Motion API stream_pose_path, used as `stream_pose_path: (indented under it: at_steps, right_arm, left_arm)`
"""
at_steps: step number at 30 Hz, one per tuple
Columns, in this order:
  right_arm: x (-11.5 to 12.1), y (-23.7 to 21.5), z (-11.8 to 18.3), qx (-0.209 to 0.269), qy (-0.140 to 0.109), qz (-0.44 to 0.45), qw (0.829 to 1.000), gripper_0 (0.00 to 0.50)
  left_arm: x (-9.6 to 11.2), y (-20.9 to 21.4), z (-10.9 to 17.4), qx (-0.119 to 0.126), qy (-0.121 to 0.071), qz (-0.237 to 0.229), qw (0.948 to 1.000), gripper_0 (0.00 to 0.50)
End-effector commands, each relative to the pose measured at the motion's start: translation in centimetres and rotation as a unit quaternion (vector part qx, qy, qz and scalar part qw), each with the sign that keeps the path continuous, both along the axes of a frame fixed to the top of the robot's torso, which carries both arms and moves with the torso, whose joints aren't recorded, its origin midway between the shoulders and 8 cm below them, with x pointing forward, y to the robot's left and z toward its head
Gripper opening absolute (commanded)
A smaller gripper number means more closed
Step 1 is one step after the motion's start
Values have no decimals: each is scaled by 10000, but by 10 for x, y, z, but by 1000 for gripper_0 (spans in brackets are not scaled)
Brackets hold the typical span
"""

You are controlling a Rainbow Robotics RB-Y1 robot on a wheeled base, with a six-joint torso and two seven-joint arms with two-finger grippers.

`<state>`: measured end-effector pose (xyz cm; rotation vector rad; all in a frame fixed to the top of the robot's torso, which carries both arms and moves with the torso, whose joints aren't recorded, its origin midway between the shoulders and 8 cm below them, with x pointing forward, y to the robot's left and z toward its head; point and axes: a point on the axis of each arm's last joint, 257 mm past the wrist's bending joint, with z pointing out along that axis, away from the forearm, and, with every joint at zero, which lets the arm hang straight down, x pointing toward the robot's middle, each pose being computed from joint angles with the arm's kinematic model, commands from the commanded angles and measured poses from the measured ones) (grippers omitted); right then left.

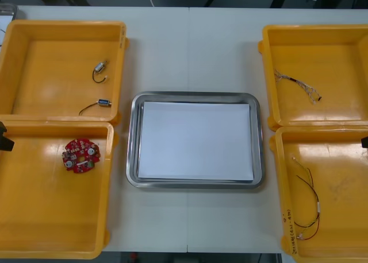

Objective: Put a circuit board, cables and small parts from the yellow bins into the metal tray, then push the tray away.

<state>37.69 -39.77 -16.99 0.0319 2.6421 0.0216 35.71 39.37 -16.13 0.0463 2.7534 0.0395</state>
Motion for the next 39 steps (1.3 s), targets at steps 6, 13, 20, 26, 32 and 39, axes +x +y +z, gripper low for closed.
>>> stream_pose_path:
  at_steps: [6, 13, 20, 26, 32, 39]
  right_arm:
    - [-4, -17, 15, -173, -139, -227, 9995, 500]
    - [-4, -17, 15, -173, -139, -227, 9995, 500]
    - [-4, -17, 15, -173, -139, -227, 9995, 500]
    - [-4, -17, 15, -173, -139, -227, 9995, 500]
    - [-4, -17, 15, -173, -139, -227, 9995, 500]
    - [-4, -17, 15, -173, -139, -227, 9995, 500]
  left_arm:
    - [-4, 14, 14, 133, -105, 287, 9994, 500]
    - [-4, 14, 14, 133, -105, 287, 9994, 500]
    - [-4, 14, 14, 133, -105, 287, 9994, 500]
    - [-4, 14, 14, 133, -105, 287, 9994, 500]
    - [-4, 14, 14, 133, -105, 287, 9994, 500]
    - [-4, 14, 14, 133, -105, 287, 9994, 500]
